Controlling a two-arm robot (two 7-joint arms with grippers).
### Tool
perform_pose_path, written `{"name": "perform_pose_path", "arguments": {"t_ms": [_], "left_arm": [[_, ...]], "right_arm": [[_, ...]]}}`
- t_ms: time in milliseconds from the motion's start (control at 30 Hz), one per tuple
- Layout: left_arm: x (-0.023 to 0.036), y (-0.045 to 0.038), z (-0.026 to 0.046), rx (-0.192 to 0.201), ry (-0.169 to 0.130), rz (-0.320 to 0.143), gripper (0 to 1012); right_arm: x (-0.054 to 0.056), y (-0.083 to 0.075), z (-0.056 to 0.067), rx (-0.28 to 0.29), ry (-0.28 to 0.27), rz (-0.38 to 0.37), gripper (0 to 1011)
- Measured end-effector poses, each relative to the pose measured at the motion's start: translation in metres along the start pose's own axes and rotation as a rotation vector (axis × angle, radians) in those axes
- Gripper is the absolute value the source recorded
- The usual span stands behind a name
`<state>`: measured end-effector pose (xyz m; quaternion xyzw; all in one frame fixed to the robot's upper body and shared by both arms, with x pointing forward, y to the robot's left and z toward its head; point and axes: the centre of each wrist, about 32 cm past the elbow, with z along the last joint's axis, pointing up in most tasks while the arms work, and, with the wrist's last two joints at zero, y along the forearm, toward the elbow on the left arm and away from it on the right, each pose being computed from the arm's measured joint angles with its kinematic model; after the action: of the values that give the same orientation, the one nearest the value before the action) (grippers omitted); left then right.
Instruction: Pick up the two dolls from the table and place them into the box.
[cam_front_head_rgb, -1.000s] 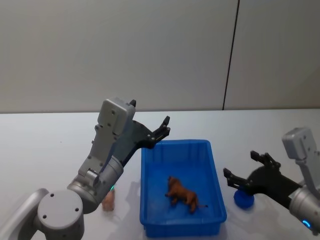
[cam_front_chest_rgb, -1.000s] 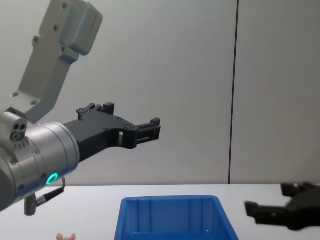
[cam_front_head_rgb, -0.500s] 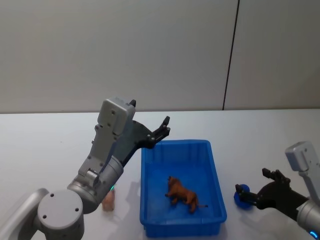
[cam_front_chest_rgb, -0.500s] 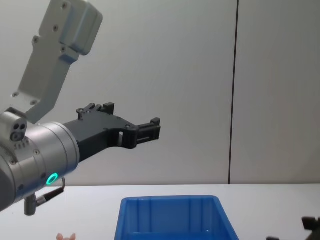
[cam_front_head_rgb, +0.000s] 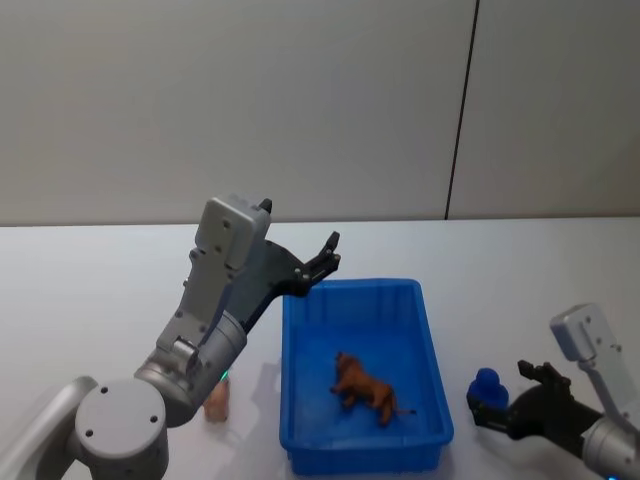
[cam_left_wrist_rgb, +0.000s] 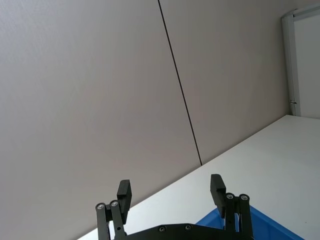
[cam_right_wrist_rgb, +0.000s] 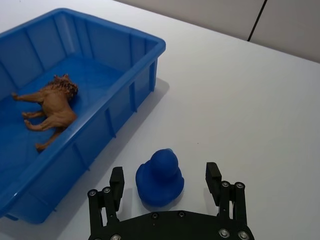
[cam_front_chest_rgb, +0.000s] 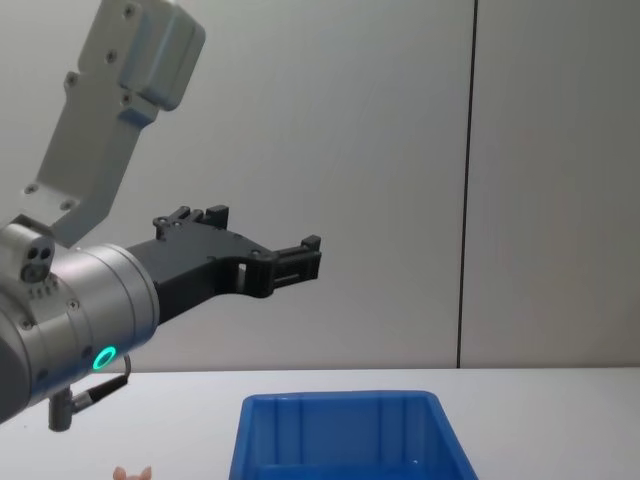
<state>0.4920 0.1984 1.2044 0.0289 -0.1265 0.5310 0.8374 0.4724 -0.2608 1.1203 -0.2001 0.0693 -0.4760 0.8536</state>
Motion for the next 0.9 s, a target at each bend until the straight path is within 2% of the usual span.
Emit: {"name": "perform_pose_path", "arguments": {"t_ms": [233,367,467,500,633,667,733,767,900], "left_arm": [[0.0000,0.0000,0.0000,0.000,0.000,0.000,1001],[0.0000,0.0000,0.0000,0.000,0.000,0.000,1001],[0.0000,0.0000,0.0000,0.000,0.000,0.000,1001],[0.0000,0.0000,0.0000,0.000,0.000,0.000,1001],[0.0000,0.0000,0.0000,0.000,0.000,0.000,1001],[0.0000,0.0000,0.0000,0.000,0.000,0.000,1001],[0.0000,0.0000,0.0000,0.000,0.000,0.000,1001],[0.0000,0.0000,0.0000,0.000,0.000,0.000,1001],[0.0000,0.0000,0.0000,0.000,0.000,0.000,1001]], "right_arm": [[-0.001,0.005,-0.004,-0.022,0.000,0.002,1003],[0.000,0.006,-0.005,-0.028,0.001,0.001,949],[0.000,0.008,-0.006,-0.032,0.004,-0.002,883],[0.001,0.009,-0.006,-0.034,0.005,-0.004,826],[0.002,0.011,-0.006,-0.037,0.008,-0.007,716],[0.002,0.011,-0.006,-0.037,0.009,-0.008,716],[0.002,0.012,-0.006,-0.038,0.010,-0.009,621],[0.003,0.013,-0.006,-0.038,0.011,-0.010,621],[0.003,0.014,-0.005,-0.037,0.015,-0.010,504]]}}
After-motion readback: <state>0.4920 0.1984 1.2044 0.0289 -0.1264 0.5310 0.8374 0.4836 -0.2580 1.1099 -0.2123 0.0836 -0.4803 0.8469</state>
